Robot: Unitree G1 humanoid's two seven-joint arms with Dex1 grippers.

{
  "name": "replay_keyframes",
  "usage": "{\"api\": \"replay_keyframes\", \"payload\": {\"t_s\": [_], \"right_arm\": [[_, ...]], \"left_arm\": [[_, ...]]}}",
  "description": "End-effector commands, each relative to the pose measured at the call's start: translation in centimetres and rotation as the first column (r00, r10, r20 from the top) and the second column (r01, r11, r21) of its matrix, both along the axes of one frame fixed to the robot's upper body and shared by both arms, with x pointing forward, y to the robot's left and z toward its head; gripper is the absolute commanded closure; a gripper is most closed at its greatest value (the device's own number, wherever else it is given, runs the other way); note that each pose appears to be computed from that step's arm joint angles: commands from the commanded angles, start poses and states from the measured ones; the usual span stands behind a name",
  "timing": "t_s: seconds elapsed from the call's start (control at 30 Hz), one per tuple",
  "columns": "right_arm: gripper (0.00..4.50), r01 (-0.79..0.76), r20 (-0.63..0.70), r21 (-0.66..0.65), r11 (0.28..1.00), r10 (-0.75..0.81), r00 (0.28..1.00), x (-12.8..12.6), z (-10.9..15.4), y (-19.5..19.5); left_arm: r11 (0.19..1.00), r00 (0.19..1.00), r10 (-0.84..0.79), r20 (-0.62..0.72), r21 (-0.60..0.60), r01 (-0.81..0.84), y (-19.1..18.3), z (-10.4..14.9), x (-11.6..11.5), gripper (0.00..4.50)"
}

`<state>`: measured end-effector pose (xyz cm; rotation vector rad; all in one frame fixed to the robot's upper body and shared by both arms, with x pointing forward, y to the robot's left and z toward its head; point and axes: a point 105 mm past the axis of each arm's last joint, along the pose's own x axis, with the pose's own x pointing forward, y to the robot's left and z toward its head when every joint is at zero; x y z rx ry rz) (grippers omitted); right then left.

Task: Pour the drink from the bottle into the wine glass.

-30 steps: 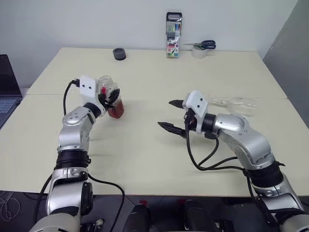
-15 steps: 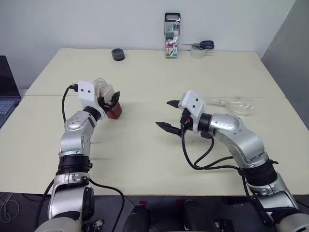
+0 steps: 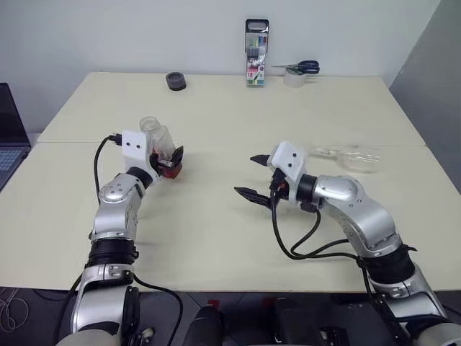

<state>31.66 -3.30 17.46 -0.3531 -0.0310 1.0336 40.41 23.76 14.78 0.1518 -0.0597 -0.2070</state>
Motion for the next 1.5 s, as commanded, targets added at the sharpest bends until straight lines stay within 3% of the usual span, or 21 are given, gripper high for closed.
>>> {"api": "replay_keyframes", "payload": {"t_s": [0.03,0.33,0.53,0.7,0.83,0.97,1.23,1.5], "right_arm": [[0.00,0.039,0.078,0.037,0.999,-0.041,0.996,-0.8,0.5,-0.9],[0.00,0.217,0.024,0.049,0.975,-0.219,0.976,-2.2,-2.5,-5.2],[0.00,0.401,-0.171,0.130,0.907,-0.378,0.910,-3.7,-4.0,-8.9],[0.00,0.668,-0.410,0.266,0.695,-0.546,0.731,-1.8,-4.5,-10.8],[0.00,0.773,-0.656,0.412,0.483,-0.432,0.620,0.7,-4.1,-9.8],[0.00,0.843,-0.777,0.457,0.285,-0.334,0.534,3.2,-3.7,-10.0],[0.00,0.869,-0.832,0.482,0.109,-0.253,0.493,6.8,-2.9,-10.6],[0.00,0.862,-0.843,0.507,-0.013,-0.215,0.493,10.1,-2.9,-11.5]], "left_arm": [[0.999,0.999,0.028,0.037,0.040,-0.030,1.3,0.0,-0.7,0.03],[0.996,1.000,-0.001,0.029,0.092,-0.002,1.9,-1.0,-3.4,0.03],[0.964,0.969,-0.224,-0.109,0.124,0.237,0.2,-2.6,-7.8,0.03],[0.836,0.829,-0.526,-0.192,0.063,0.545,-4.1,-2.5,-10.4,0.03],[0.674,0.683,-0.707,-0.182,0.117,0.729,-7.4,-0.1,-9.9,0.03],[0.553,0.567,-0.801,-0.192,0.123,0.824,-9.0,1.8,-9.4,0.03],[0.379,0.415,-0.870,-0.267,0.176,0.908,-9.9,2.6,-9.8,0.03],[0.377,0.412,-0.880,-0.236,0.177,0.909,-9.9,3.5,-8.7,0.03]]}}
